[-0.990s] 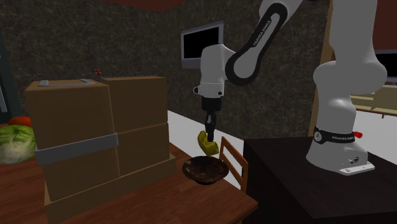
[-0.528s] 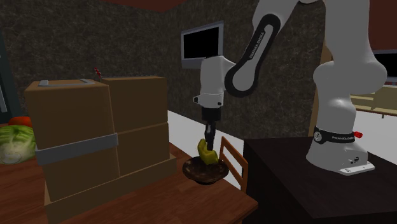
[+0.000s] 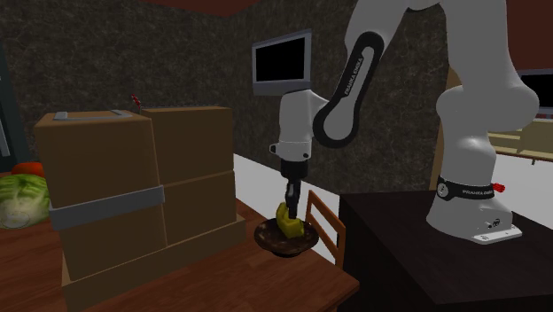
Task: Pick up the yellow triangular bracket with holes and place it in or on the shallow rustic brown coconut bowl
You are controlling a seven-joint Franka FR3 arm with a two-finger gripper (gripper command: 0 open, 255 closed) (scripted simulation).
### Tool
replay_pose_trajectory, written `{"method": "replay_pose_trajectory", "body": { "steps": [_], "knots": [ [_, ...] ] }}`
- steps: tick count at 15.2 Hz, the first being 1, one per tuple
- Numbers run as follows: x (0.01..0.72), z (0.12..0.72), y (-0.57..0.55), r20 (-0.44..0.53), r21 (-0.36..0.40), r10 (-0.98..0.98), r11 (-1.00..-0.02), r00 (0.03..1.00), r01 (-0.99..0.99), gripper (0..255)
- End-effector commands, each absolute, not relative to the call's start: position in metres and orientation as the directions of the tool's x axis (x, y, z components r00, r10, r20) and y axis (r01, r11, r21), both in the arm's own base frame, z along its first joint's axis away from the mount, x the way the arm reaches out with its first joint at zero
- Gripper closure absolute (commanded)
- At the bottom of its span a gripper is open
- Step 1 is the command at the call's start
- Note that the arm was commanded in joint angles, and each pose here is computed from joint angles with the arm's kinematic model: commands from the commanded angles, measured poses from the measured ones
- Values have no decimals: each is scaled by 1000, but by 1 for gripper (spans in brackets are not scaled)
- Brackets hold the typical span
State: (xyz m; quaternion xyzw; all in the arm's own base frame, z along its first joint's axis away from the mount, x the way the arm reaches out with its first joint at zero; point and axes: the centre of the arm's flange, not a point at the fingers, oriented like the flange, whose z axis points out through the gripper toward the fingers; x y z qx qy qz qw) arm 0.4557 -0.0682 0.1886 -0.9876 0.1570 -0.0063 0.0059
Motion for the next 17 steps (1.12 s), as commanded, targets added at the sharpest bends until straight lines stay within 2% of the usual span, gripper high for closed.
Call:
{"method": "replay_pose_trajectory", "body": {
  "steps": [1,4,5,10,14,17],
  "knots": [
    [456,188,-68,11,-14,-310,-951,951,-310,255],
    [456,188,-68,11,-14,-310,-951,951,-310,255],
    [456,188,-68,11,-14,-310,-951,951,-310,0],
    [456,188,-68,11,-14,-310,-951,951,-310,0],
    [455,238,-69,11,-14,-310,-951,951,-310,0],
    [455,238,-69,11,-14,-310,-951,951,-310,0]
  ]
}}
